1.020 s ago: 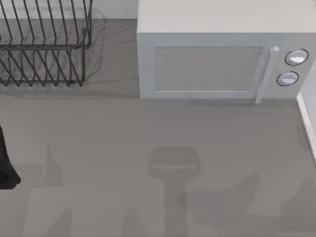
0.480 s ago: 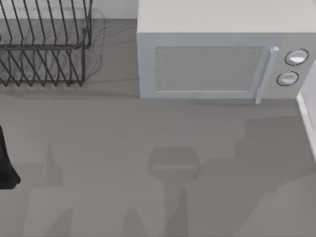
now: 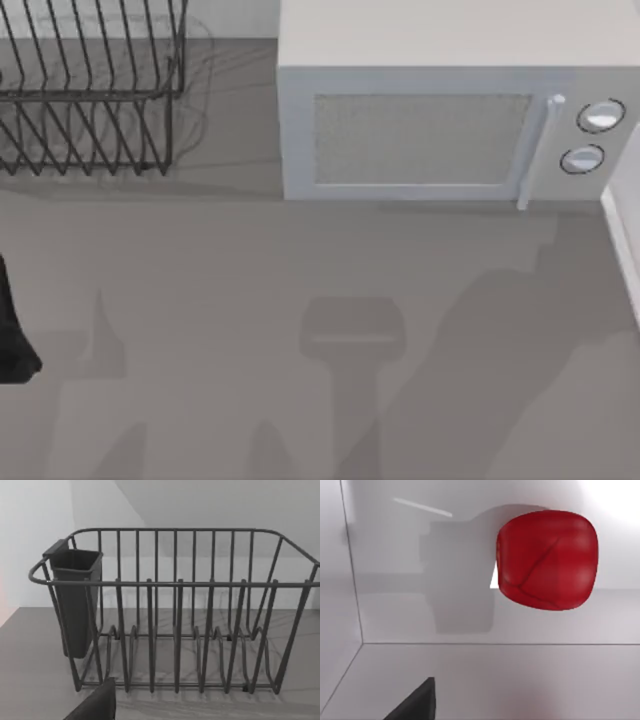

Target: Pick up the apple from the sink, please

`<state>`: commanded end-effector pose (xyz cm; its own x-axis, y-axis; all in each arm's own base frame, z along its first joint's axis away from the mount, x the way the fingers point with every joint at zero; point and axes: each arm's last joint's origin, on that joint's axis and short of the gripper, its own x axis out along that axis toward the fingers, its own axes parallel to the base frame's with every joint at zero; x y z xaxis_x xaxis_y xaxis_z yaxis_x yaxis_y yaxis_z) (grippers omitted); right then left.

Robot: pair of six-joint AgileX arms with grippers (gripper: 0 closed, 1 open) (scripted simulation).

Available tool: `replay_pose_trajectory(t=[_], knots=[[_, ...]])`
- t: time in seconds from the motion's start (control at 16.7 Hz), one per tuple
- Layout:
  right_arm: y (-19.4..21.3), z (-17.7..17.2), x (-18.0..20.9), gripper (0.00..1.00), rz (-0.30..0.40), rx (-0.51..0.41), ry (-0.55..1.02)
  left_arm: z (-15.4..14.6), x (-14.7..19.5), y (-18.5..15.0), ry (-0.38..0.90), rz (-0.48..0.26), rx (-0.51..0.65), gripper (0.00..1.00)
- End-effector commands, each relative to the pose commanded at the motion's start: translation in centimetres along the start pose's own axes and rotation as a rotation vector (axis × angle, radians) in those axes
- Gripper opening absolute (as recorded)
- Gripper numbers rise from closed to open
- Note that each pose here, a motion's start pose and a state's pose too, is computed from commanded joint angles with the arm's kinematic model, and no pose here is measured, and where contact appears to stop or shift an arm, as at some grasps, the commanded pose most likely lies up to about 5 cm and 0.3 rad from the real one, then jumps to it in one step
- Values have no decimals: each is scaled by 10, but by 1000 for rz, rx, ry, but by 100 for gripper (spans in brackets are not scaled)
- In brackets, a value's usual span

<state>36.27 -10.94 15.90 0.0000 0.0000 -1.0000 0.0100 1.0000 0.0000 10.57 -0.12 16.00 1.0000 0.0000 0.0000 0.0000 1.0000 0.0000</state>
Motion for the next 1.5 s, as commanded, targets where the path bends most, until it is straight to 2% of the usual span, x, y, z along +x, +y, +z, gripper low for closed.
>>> replay_pose_trajectory(t=[0.18,0.3,0.6,0.9,1.2,1.5], knots=[[2,0,1,100,0,-4,0,0,0,0,0,0,0,100],[1,2,15,100,2,-4,9,0,0,0,0,0,0,100],[-2,10,86,100,-3,-2,-11,0,0,0,0,0,0,100],[0,1,149,100,-1,0,-4,0,0,0,0,0,0,100],[0,0,153,100,0,0,0,0,0,0,0,0,0,100],[0,0,153,62,0,0,0,0,0,0,0,0,0,100]])
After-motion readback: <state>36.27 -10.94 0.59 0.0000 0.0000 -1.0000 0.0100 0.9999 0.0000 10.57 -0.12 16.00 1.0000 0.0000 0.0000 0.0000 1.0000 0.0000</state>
